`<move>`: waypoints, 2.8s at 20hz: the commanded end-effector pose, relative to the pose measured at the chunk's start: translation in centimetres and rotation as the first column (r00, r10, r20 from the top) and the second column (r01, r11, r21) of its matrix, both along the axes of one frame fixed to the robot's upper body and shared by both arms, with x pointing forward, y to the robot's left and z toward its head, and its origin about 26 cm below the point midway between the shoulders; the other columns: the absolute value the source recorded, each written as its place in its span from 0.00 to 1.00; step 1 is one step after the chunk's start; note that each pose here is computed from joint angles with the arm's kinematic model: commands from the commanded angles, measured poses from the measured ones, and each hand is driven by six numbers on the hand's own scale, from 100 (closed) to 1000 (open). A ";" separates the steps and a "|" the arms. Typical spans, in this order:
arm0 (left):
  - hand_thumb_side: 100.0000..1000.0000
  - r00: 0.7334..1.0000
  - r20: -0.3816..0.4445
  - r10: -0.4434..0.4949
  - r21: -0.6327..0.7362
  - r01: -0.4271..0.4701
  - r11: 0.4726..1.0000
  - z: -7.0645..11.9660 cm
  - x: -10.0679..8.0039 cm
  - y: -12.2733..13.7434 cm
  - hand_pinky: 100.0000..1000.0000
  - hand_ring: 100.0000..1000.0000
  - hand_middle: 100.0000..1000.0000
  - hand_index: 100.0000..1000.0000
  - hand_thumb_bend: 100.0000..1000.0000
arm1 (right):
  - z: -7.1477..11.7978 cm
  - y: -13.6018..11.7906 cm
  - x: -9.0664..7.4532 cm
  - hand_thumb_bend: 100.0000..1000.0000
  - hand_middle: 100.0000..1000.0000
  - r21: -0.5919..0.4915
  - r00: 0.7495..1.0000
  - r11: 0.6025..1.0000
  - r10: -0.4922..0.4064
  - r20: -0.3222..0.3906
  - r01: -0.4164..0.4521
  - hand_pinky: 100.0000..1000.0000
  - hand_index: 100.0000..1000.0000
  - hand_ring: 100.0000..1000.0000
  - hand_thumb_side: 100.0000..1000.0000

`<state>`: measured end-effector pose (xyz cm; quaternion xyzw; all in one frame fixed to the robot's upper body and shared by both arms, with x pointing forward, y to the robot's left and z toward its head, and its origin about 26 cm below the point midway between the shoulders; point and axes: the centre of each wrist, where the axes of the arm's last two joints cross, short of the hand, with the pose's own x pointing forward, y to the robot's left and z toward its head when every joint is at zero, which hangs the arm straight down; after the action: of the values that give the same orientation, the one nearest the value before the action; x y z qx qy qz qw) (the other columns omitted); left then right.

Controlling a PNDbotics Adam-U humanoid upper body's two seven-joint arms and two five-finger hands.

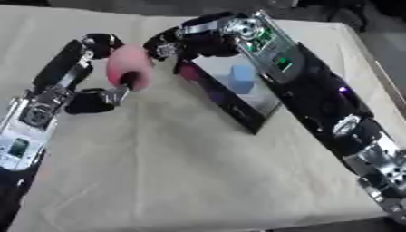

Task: Pick up the objects with one hand, pass them to the other hand, and then place them into the box on the other side of the table.

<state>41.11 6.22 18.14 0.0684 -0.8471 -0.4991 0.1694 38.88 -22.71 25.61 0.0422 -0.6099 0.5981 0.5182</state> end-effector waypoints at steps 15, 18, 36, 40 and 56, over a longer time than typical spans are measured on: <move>0.37 0.998 0.058 -0.028 -0.026 0.029 0.999 1.6 -0.4 -1.7 0.69 0.61 0.53 0.47 0.00 | 1.2 -0.5 0.0 0.00 0.99 -0.078 0.998 0.997 -0.007 0.063 0.012 0.80 1.00 1.00 0.76; 0.38 0.998 0.057 -0.028 -0.025 0.030 0.999 1.7 -0.5 -1.9 0.68 0.60 0.53 0.47 0.00 | 1.2 -0.4 0.1 0.00 0.99 -0.076 0.998 0.997 0.006 0.060 -0.001 0.80 1.00 1.00 0.76; 0.34 0.998 0.067 0.005 -0.011 -0.004 1.000 1.5 -0.2 -1.6 0.68 0.60 0.52 0.47 0.00 | 1.4 -1.8 -0.1 0.00 0.99 0.049 0.999 0.998 0.025 0.039 -0.027 0.77 1.00 1.00 1.00; 0.34 0.998 0.068 0.009 -0.012 -0.008 1.000 1.5 -0.2 -1.6 0.68 0.60 0.52 0.47 0.00 | 1.3 -1.9 -0.1 0.00 0.99 0.055 0.999 0.998 0.031 0.033 -0.032 0.77 1.00 1.00 1.00; 0.30 0.994 0.112 -0.013 -0.039 0.017 0.999 2.3 -0.6 -2.0 0.67 0.60 0.52 0.47 0.00 | 0.7 -1.5 0.0 0.00 0.98 -0.022 0.998 0.999 0.038 0.059 -0.037 0.79 1.00 1.00 1.00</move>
<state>41.00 5.03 18.90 0.0879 -0.8560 -0.4883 0.1453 39.00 -23.66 25.44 0.0500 -0.6167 0.6110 0.4938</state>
